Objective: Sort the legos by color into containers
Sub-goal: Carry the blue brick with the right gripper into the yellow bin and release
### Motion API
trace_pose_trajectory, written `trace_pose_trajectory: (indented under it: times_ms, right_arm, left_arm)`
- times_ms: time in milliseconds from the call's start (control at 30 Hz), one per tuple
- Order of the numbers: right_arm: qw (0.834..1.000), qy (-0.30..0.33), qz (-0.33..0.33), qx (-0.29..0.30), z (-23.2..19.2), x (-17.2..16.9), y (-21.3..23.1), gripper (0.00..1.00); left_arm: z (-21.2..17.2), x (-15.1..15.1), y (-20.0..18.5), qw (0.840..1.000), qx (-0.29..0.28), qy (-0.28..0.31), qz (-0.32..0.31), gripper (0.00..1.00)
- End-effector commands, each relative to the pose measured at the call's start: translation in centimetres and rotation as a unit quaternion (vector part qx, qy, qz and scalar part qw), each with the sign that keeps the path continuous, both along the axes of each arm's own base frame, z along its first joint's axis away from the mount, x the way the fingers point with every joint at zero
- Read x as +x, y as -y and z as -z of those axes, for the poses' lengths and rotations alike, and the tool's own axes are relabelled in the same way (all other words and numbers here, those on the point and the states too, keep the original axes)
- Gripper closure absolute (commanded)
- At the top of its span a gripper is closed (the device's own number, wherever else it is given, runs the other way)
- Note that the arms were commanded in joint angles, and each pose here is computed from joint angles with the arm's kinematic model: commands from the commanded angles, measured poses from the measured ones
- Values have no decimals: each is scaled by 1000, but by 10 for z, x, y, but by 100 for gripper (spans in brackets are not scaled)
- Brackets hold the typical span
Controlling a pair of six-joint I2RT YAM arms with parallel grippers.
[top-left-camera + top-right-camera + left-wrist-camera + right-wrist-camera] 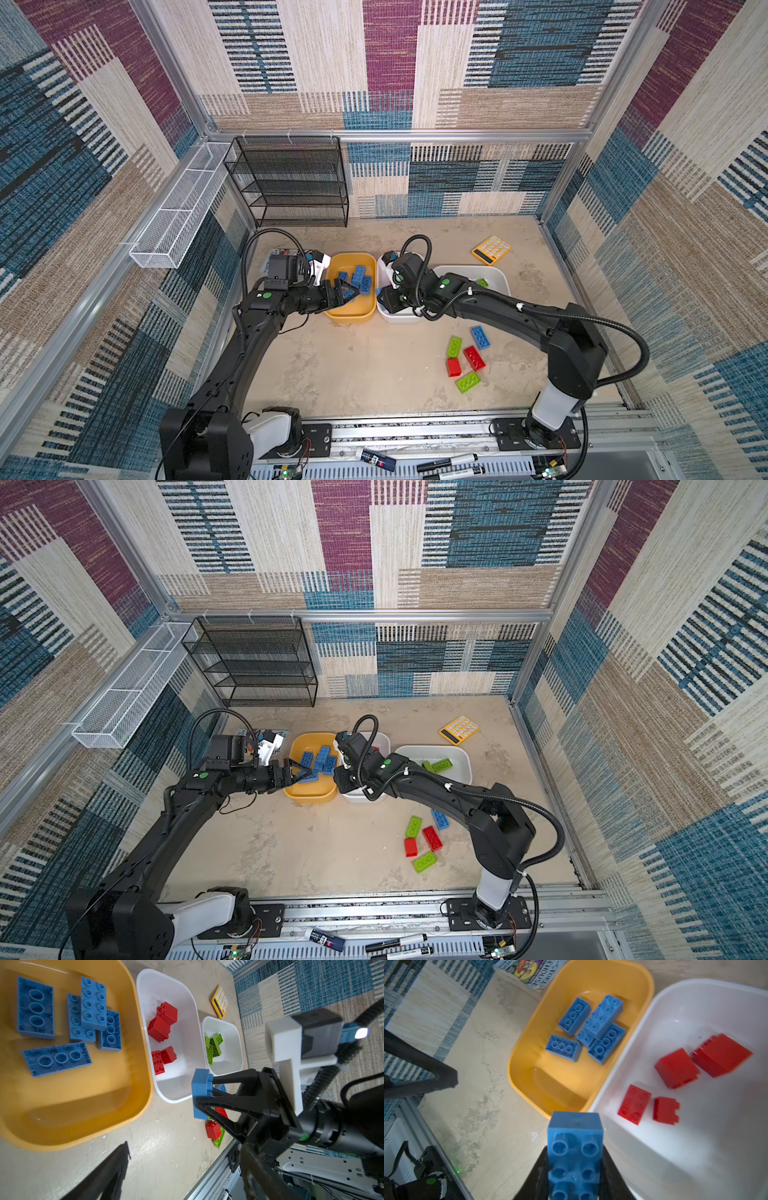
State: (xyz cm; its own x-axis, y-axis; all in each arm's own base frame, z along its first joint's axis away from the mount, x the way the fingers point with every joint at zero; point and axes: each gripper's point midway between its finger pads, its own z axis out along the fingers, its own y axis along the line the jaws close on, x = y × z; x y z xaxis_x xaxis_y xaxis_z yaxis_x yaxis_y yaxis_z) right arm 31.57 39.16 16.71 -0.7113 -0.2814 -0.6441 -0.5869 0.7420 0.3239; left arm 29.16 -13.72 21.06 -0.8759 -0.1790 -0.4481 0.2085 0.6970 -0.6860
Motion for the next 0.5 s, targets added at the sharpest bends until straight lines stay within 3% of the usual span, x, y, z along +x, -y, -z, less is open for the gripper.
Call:
trace_pose_trajectory:
  times_ms: [0, 167, 300, 467]
  right_arm:
    - [995, 32, -77, 50, -14, 9, -44, 73]
    - [994, 25, -86, 55, 8, 29, -73, 71]
    - [997, 26, -64, 15, 32, 47, -74, 66]
    - [999, 39, -37, -9, 35, 63, -61, 45]
  left_arm:
    - [12, -8, -20, 998, 32, -21, -46, 15]
    - [19, -15, -47, 992, 57, -25, -108, 15]
    - [21, -17, -57, 989, 67, -23, -129, 15]
    - [20, -14, -59, 989, 63, -15, -135, 15]
